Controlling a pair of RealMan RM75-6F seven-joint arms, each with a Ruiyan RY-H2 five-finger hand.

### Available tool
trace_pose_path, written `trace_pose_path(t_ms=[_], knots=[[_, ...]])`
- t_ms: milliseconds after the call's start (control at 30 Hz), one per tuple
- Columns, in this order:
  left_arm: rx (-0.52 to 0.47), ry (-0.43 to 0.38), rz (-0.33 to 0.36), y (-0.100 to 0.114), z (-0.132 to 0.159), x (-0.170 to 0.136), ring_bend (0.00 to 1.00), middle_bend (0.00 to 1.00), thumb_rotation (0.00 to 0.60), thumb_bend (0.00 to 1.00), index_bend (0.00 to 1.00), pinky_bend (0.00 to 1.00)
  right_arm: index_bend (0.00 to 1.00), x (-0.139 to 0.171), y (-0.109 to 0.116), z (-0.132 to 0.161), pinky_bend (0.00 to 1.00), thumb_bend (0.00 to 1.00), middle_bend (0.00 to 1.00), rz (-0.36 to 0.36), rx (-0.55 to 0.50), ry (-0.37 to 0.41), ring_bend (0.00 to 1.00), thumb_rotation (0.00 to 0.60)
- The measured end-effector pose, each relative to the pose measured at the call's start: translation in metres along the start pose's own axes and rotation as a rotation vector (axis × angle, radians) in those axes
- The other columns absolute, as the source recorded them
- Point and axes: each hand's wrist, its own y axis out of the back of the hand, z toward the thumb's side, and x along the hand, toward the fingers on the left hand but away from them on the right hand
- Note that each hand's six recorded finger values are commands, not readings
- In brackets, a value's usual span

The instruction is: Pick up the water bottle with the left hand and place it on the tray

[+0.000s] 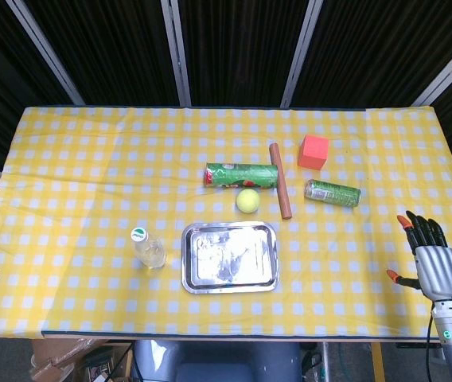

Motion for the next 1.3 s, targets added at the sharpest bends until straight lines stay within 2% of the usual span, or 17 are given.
trace_pose_path(t_ms=[233, 533, 700, 867, 1133, 1300], knots=[[-0.006, -0.013, -0.005, -0.001, 0.005, 0.001, 0.00, 0.07, 0.600, 0.23, 0.16, 0.00, 0.01, 0.006, -0.001, -0.002, 0.00, 0.05, 0.00, 0.010, 0.012, -0.003, 0.00, 0.600], [-0.036, -0.044, -0.007, -0.003, 0.016, 0.001, 0.00, 0.07, 0.600, 0.23, 0.16, 0.00, 0.01, 0.011, 0.008, 0.000, 0.00, 0.05, 0.00, -0.014, -0.002, 0.001, 0.00, 0.600], [-0.088, -0.057, -0.031, -0.008, 0.018, 0.001, 0.00, 0.07, 0.600, 0.22, 0.16, 0.00, 0.01, 0.010, 0.008, -0.001, 0.00, 0.05, 0.00, -0.014, -0.001, -0.003, 0.00, 0.600], [-0.195, -0.063, -0.052, -0.011, 0.021, 0.003, 0.00, 0.07, 0.600, 0.21, 0.16, 0.00, 0.01, 0.010, 0.008, 0.000, 0.00, 0.05, 0.00, -0.013, -0.009, 0.004, 0.00, 0.600], [-0.405, -0.091, -0.196, -0.039, 0.049, 0.017, 0.00, 0.06, 0.600, 0.20, 0.15, 0.00, 0.01, 0.007, 0.003, 0.000, 0.00, 0.05, 0.00, 0.009, -0.017, 0.003, 0.00, 0.600], [-0.618, -0.088, -0.371, -0.069, 0.080, 0.030, 0.00, 0.07, 0.600, 0.20, 0.14, 0.00, 0.01, 0.006, 0.001, 0.000, 0.00, 0.05, 0.00, 0.018, -0.021, 0.003, 0.00, 0.600]])
